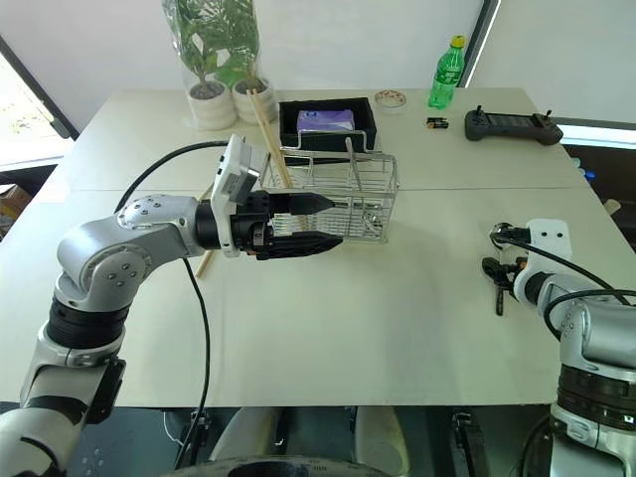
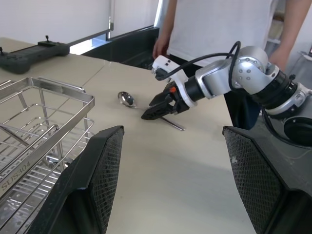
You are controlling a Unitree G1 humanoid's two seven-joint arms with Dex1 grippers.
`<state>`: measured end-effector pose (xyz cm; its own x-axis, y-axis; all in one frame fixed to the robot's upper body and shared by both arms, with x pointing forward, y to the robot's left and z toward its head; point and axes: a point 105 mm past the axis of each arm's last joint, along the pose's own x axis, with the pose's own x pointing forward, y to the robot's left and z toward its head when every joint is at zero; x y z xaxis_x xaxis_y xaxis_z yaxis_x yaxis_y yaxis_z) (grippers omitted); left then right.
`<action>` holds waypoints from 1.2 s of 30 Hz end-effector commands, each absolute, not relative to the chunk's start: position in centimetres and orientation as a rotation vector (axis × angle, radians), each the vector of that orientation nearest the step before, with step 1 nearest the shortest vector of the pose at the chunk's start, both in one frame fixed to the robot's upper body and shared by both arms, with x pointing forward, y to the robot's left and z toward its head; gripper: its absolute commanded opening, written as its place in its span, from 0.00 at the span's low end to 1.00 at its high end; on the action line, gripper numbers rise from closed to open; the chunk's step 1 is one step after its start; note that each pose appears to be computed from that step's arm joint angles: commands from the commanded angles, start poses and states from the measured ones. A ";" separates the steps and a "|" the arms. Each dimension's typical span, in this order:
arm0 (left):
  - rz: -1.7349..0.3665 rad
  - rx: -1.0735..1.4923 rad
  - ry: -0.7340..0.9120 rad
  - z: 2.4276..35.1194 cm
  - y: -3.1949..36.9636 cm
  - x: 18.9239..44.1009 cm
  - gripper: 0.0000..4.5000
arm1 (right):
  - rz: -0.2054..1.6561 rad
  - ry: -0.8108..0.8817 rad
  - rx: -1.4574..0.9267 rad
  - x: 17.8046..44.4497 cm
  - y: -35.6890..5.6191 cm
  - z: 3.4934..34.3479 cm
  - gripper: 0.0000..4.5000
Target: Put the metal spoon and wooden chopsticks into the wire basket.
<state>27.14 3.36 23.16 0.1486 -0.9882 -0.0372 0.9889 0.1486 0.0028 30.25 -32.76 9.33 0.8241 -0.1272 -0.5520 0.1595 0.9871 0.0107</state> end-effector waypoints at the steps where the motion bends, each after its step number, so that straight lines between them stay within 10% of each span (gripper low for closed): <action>1: -1.423 0.040 -0.038 24.7 3.6 26.7 0.76 | -0.165 0.536 0.047 31.1 -33.4 9.9 0.75; 8: -1.433 0.047 -0.031 24.8 3.6 26.6 0.76 | -0.171 0.518 0.011 32.5 -33.9 9.1 0.75; 15: -1.442 0.063 -0.016 24.6 3.7 26.3 0.78 | -0.160 0.511 0.003 32.6 -33.9 8.9 0.01; 25: -1.435 0.070 -0.018 24.7 3.9 26.4 0.78 | -0.147 0.485 -0.117 32.8 -34.1 9.5 0.01; 36: -1.407 0.072 -0.030 24.8 4.2 26.8 0.78 | -0.053 0.152 -0.223 37.0 -30.6 20.0 0.01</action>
<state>26.90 3.85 23.34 0.1499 -0.9869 -0.0598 0.9887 0.1498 0.0071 37.04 -30.49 17.98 0.9772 -0.0653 -0.2021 0.0246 0.9800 -0.1974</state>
